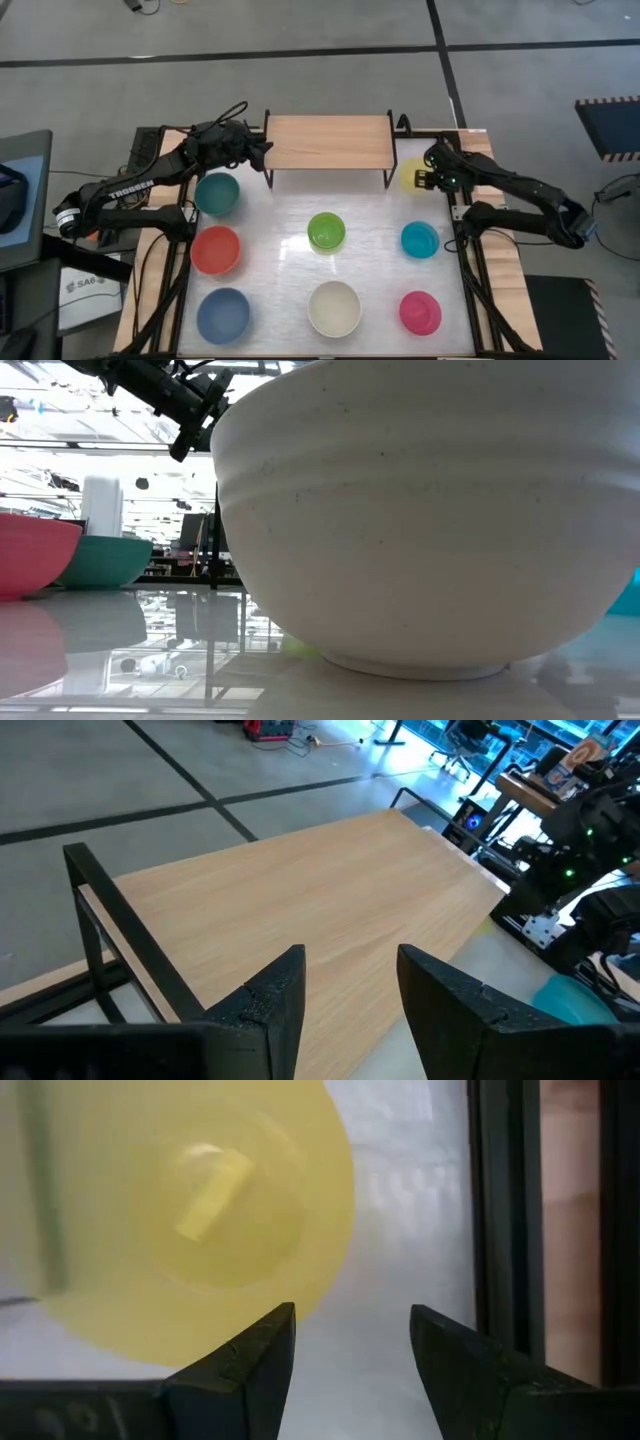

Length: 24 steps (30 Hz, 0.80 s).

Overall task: Place and stack bowls onto a shelf
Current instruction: Put the yellow bowl on the shelf

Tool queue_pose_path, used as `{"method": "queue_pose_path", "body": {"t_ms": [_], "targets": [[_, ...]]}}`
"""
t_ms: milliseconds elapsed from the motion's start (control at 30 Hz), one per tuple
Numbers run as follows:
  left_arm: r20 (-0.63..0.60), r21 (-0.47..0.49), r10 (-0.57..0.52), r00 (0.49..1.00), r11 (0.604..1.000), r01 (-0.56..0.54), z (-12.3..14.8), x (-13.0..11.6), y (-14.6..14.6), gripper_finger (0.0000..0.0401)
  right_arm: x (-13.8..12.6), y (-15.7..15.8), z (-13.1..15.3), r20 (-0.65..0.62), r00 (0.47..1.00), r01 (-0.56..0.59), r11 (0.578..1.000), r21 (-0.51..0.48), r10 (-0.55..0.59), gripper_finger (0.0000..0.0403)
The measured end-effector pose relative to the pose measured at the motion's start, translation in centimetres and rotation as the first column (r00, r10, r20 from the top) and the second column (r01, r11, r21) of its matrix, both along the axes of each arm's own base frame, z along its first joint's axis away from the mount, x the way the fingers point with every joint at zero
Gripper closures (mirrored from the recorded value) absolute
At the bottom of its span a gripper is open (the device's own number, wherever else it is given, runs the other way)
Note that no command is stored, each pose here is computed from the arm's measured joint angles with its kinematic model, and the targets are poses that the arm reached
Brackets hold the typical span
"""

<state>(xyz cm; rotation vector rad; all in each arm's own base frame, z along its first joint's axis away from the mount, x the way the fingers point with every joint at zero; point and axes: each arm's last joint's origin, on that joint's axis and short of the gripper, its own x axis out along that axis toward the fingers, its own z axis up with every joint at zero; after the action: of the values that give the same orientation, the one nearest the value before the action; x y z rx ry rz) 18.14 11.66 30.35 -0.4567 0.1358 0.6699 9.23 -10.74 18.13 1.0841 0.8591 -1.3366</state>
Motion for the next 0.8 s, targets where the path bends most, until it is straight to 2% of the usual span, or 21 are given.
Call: {"method": "queue_pose_path", "body": {"t_ms": [400, 600, 800], "targets": [[0.000, 0.000, 0.006, 1.000, 1.000, -0.006, 0.0, 0.0, 0.0, 0.0258, 1.1, -2.9, -0.9, 0.097, 0.994, 0.046, 0.997, -0.062, -0.040, 0.0181], [0.007, -0.010, -0.032, 0.999, 0.999, 0.032, 0.0, 0.3, -0.5, 0.0258, 1.3, -2.9, -0.6, 0.164, 0.986, 0.043, 0.998, -0.055, -0.033, 0.0200], [0.005, -0.008, -0.039, 0.999, 0.999, 0.040, 0.0, 0.5, -0.8, 0.0258, 1.3, -2.8, 0.3, 0.235, 0.971, 0.067, 0.992, -0.109, -0.040, 0.0215]]}}
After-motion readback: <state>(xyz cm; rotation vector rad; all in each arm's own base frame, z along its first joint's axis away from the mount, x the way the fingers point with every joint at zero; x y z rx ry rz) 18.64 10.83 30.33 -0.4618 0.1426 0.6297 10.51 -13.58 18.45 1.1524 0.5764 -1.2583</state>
